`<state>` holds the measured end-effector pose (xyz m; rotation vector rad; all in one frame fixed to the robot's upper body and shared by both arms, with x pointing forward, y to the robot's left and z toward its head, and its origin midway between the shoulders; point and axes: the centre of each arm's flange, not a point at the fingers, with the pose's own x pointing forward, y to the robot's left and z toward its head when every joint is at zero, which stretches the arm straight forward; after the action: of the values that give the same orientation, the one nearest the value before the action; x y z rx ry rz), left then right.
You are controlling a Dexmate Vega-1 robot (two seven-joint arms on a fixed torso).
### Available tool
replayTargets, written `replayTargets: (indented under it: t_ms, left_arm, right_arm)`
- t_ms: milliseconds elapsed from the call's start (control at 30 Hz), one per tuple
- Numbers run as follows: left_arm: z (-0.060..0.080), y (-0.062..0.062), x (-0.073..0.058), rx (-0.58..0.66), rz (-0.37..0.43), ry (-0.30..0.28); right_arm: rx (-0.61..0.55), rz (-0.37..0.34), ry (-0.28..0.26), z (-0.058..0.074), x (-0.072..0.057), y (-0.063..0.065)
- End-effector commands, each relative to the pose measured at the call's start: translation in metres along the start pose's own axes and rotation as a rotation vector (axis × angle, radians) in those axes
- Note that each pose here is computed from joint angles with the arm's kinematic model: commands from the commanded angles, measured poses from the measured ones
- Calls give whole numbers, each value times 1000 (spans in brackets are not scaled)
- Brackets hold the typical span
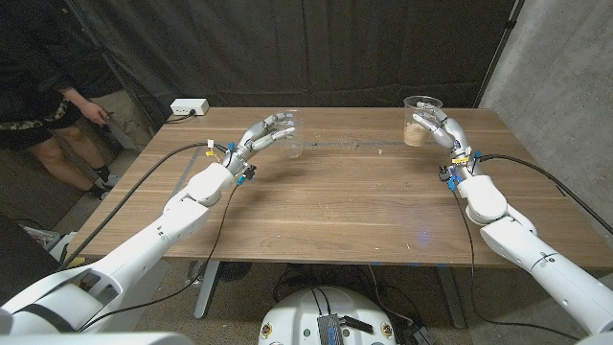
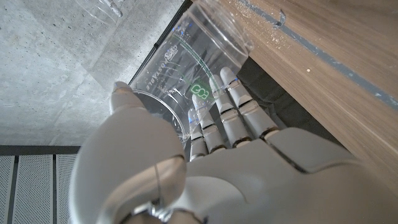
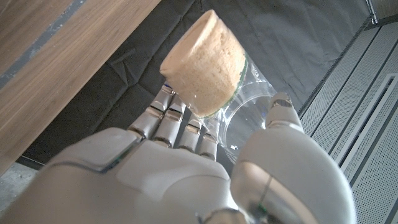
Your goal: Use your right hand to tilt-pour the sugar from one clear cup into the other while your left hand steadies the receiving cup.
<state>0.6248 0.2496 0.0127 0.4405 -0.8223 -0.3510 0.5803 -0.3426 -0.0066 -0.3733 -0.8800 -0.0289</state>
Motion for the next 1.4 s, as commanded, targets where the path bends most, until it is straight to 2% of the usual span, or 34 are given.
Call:
replayTargets:
  t_ms: [33,333,633,867,1400]
  left_arm:
    - [6,3,8,-12,11,-26]
    - [13,5,16,-17,9,-48]
    - [18,5,19,-41,27,-60]
    - [20,5,20,-38,22,-60]
    - [20,4,22,-27,-2,-54]
  right_arm:
    - [21,-10,7,-2,2,3]
    - [27,-15,7,-5,1,4]
    - [34,-17,8,-7,-2,5]
    - [34,-29,14,-6,-3,2]
    - [-1,-15,2,12,2,-15]
